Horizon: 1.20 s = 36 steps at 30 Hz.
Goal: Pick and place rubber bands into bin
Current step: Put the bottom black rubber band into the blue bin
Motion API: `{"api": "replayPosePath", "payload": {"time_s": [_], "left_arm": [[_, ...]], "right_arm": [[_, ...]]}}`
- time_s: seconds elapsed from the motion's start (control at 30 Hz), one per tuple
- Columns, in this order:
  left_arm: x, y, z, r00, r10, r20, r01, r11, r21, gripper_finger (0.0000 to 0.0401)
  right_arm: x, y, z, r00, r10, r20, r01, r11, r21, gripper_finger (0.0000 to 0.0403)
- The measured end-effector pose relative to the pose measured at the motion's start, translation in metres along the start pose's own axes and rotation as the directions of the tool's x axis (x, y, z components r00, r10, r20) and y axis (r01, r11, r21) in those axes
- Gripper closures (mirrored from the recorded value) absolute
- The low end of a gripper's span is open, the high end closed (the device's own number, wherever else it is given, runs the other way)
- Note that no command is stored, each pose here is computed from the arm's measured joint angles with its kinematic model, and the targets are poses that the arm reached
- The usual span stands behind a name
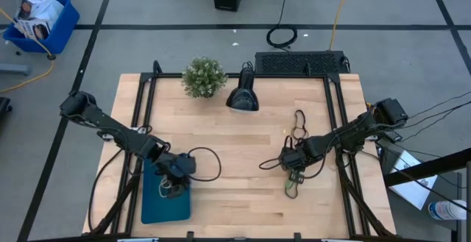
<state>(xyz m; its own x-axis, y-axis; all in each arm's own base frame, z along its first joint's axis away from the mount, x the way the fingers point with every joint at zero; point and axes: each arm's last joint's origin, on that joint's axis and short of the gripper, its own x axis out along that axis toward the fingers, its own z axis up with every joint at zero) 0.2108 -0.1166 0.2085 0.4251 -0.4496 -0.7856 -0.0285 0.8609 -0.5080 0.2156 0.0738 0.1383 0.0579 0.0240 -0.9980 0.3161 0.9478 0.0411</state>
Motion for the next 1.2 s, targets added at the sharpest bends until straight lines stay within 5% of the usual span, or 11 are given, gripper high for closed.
{"api": "replayPosePath", "payload": {"time_s": [0.43,0.8,0.97,1.2], "left_arm": [[-0.003,-0.009,0.019,0.957,0.02,0.289,-0.051,0.994,0.099,0.0281],[-0.008,-0.014,0.033,0.879,0.028,0.476,-0.128,0.975,0.179,0.0281],[-0.011,-0.01,0.039,0.841,0.063,0.537,-0.162,0.977,0.141,0.0281],[-0.016,-0.007,0.048,0.805,0.051,0.591,-0.154,0.98,0.125,0.0281]], "right_arm": [[-0.002,-0.002,0.003,0.994,-0.062,0.088,0.065,0.997,-0.038,0.04],[-0.025,0.002,0.01,0.959,0.035,0.28,-0.012,0.996,-0.084,0.0402],[-0.046,0.009,0.02,0.868,0.15,0.474,-0.079,0.983,-0.168,0.0402],[-0.085,0.02,0.036,0.6,0.324,0.732,-0.103,0.938,-0.33,0.0402]]}}
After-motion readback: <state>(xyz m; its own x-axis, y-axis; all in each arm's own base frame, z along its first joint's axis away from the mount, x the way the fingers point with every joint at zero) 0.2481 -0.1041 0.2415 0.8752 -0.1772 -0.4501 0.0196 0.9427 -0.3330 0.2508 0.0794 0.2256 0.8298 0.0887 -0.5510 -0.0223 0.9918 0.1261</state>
